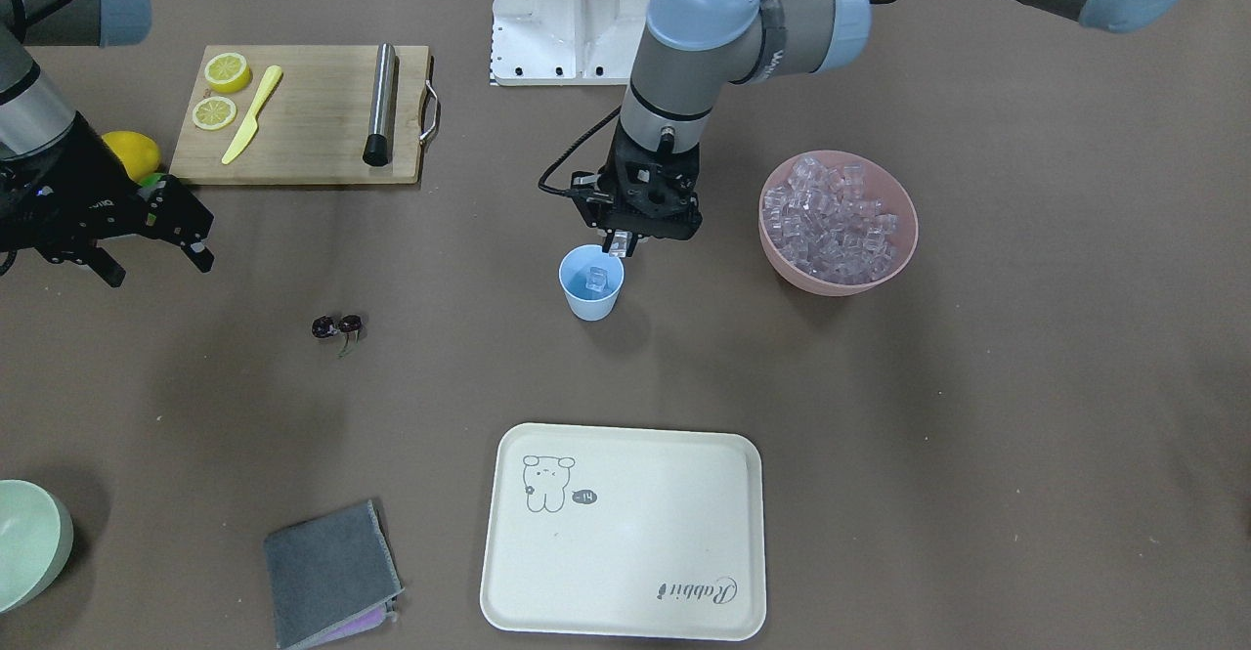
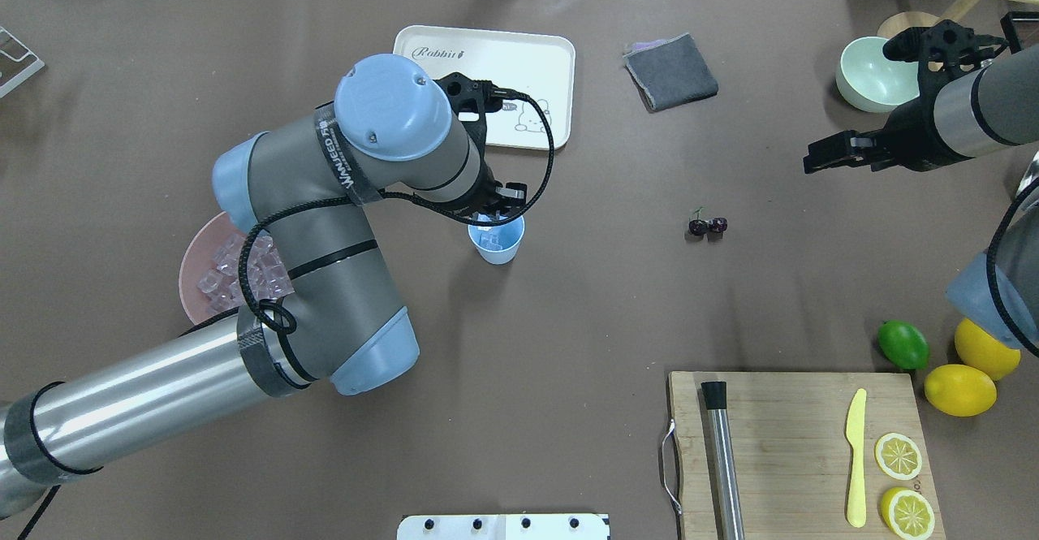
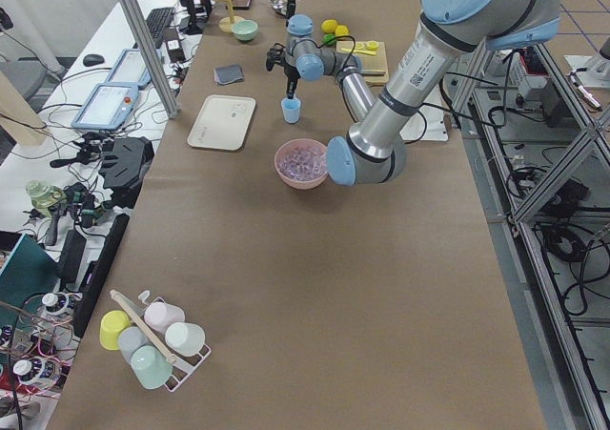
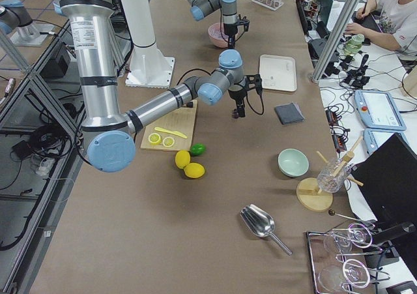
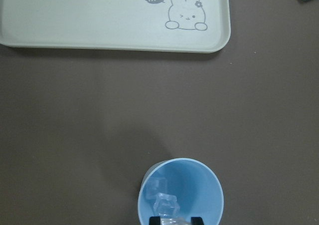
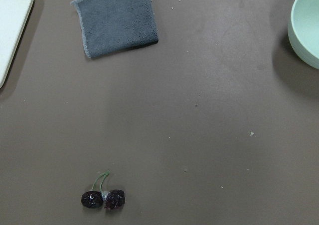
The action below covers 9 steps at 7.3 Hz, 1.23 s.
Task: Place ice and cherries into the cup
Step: 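Carry the second ice cube with the left gripper over the cup, then open the left gripper to drop the ice cube into the cup, then withdraw the left arm to rest while the right gripper moves over the cherries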
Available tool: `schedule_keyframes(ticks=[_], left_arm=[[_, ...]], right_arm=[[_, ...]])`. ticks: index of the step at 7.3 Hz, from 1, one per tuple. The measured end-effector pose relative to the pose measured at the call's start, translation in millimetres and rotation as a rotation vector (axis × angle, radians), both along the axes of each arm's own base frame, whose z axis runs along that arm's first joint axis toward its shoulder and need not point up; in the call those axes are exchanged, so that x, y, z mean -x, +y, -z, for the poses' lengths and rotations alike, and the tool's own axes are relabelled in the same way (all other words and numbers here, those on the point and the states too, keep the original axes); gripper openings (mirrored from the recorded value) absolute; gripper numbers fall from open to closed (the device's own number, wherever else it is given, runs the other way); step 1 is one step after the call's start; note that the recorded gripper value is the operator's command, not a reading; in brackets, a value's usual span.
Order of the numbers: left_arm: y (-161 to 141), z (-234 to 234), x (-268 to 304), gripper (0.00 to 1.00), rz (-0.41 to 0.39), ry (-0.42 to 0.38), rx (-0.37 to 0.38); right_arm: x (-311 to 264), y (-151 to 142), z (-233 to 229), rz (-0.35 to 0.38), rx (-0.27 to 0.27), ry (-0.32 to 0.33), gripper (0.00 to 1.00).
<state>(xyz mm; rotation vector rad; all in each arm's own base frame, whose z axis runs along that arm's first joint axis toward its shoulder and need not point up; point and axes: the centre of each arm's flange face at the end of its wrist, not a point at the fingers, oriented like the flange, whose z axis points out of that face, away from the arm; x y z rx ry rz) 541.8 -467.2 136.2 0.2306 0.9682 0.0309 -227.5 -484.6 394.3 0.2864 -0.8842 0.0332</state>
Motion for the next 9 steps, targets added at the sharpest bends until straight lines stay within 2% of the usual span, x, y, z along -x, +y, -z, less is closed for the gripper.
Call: schedule_keyframes(ticks=[1, 2, 3, 6, 7, 9], left_arm=[[0.0, -0.4, -7.0, 0.11, 0.003, -0.006, -0.004], [-0.4, -1.5, -10.8, 0.42, 0.002, -0.011, -0.006], [-1.2, -2.3, -14.2, 0.97, 0.001, -0.015, -0.006], [-4.5, -3.5, -15.4, 0.98, -0.007, 0.004, -0.036], [-12.4, -6.8, 2.4, 0.98, -0.003, 0.011, -0.042], [-53.9, -61.0, 92.7, 0.98, -0.009, 0.002, -0.016]], right_arm=[[-0.3, 0.4, -0.5, 0.0, 0.001, 0.0, 0.99], [-0.7, 0.9, -1.9, 0.0, 0.003, 0.001, 0.99], [-1.0, 1.4, -3.7, 0.002, 0.005, 0.003, 0.99], [-1.3, 1.9, -6.5, 0.009, 0.006, 0.006, 0.99], [2.1, 2.5, -5.3, 0.013, 0.006, 0.004, 0.99], [34.2, 7.1, 13.0, 0.026, 0.006, -0.018, 0.99]])
